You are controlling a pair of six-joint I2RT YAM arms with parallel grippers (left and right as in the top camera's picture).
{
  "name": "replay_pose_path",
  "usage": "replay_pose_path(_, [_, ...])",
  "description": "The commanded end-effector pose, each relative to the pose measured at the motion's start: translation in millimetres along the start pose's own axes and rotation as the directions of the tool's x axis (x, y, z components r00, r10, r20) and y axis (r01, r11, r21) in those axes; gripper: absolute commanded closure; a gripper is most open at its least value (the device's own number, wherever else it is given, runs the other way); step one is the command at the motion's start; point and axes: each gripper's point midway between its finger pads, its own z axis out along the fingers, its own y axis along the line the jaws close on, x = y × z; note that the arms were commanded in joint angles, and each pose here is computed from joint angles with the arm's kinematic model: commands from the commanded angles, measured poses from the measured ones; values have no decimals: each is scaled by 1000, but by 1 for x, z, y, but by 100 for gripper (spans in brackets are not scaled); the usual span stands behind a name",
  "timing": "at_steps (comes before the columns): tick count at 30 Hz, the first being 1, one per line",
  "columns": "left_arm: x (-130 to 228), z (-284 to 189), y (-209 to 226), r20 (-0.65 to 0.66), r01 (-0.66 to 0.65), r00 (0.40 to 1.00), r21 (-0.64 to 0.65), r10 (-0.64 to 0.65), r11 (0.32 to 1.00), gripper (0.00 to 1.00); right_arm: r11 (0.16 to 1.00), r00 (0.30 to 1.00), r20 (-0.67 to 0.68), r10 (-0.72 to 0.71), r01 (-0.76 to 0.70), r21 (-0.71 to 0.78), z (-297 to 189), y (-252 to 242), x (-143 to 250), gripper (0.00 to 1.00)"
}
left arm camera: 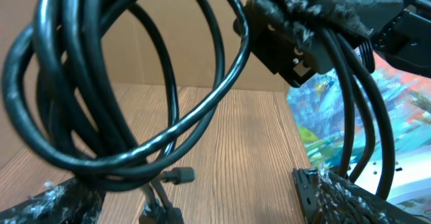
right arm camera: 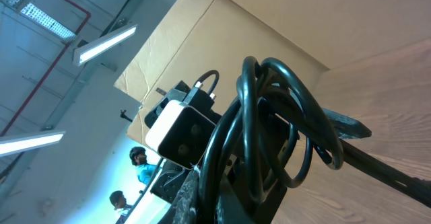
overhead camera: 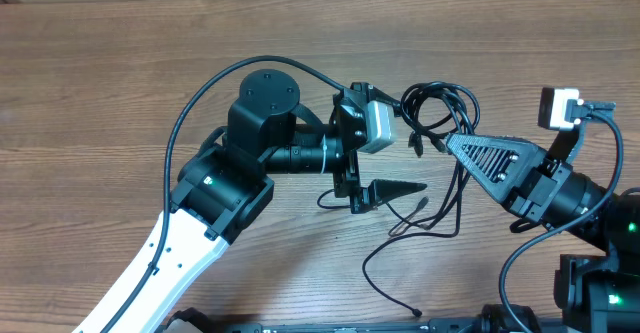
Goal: Untangle cables
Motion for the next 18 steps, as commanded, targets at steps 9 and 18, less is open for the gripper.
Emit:
replay_pose_path(9, [-2, 5, -2, 8, -21, 1000, 26, 20, 999, 12, 998, 1000, -24, 11, -12, -59, -2, 25, 2, 96])
replay_pose_path(18, [-12, 6, -6, 51, -63, 997, 64, 60, 996, 15, 998, 999, -30, 19, -21, -65, -2, 27, 3, 96])
